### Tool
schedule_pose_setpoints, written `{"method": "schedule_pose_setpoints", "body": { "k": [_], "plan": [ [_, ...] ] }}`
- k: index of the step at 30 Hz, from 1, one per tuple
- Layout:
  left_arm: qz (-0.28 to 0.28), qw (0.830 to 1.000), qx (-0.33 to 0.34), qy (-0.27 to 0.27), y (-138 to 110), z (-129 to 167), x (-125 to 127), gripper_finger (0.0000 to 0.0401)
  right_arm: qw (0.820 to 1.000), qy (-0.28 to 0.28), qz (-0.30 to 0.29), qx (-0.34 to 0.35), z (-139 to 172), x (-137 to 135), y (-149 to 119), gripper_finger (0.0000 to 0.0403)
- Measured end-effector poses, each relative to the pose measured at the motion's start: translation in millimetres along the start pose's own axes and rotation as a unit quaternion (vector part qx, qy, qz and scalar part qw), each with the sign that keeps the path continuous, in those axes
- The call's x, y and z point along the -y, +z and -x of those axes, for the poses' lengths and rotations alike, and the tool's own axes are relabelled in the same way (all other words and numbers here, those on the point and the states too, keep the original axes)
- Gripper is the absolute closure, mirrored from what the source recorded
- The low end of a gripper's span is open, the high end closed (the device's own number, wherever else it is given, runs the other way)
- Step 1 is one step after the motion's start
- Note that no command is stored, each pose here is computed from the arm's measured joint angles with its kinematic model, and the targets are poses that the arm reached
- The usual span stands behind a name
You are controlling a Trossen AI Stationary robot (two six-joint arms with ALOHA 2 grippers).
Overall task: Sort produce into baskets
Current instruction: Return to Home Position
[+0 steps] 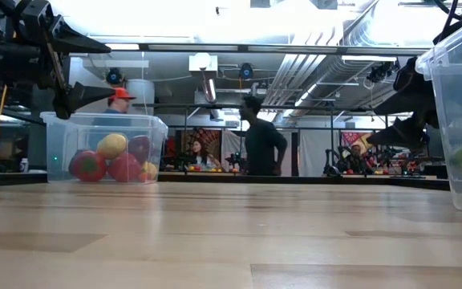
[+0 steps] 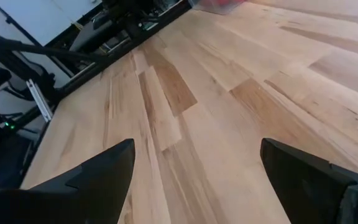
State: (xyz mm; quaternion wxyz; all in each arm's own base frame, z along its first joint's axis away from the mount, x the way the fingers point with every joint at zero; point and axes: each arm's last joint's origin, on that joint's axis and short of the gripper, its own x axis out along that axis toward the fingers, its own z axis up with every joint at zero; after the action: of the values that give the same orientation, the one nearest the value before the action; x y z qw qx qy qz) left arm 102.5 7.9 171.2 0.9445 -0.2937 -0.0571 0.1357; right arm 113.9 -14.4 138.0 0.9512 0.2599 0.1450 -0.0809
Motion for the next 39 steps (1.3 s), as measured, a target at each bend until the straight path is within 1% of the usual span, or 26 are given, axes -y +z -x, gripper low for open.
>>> {"method": "schedule_pose_setpoints", "body": {
  "k": [2, 11, 16, 20, 22, 25, 30, 39],
  "plan": [
    [0.000, 1.000, 0.000, 0.000, 0.0, 0.0, 0.0, 0.0023, 1.000, 0.000, -0.011, 0.000, 0.0, 0.0, 0.0, 0.0064],
    [0.000, 1.000, 0.000, 0.000, 0.0, 0.0, 0.0, 0.0023, 1.000, 0.005, -0.006, 0.005, 0.9, -1.0, 0.6, 0.0064],
    [0.000, 1.000, 0.000, 0.000, 0.0, 0.0, 0.0, 0.0023, 0.996, 0.055, 0.001, 0.063, 11.4, -9.7, 8.4, 0.0064],
    [0.000, 1.000, 0.000, 0.000, 0.0, 0.0, 0.0, 0.0023, 0.987, 0.095, 0.005, 0.130, 23.9, -15.0, 16.5, 0.0064],
    [0.001, 1.000, 0.001, -0.001, 0.3, 0.3, 0.1, 0.0023, 0.982, 0.107, 0.005, 0.157, 27.3, -16.5, 20.4, 0.0064],
    [0.005, 1.000, 0.011, -0.010, 2.5, 2.2, 1.0, 0.0023, 0.978, 0.117, 0.006, 0.172, 28.9, -18.4, 23.3, 0.0064],
    [0.016, 0.998, 0.042, -0.032, 9.1, 7.1, 3.8, 0.0023, 0.979, 0.117, 0.007, 0.166, 28.4, -18.1, 22.3, 0.0064],
    [0.013, 0.999, 0.033, -0.027, 6.5, 6.7, 2.4, 0.0023, 0.983, 0.108, 0.006, 0.151, 27.1, -16.5, 19.6, 0.0064]
  ]
}}
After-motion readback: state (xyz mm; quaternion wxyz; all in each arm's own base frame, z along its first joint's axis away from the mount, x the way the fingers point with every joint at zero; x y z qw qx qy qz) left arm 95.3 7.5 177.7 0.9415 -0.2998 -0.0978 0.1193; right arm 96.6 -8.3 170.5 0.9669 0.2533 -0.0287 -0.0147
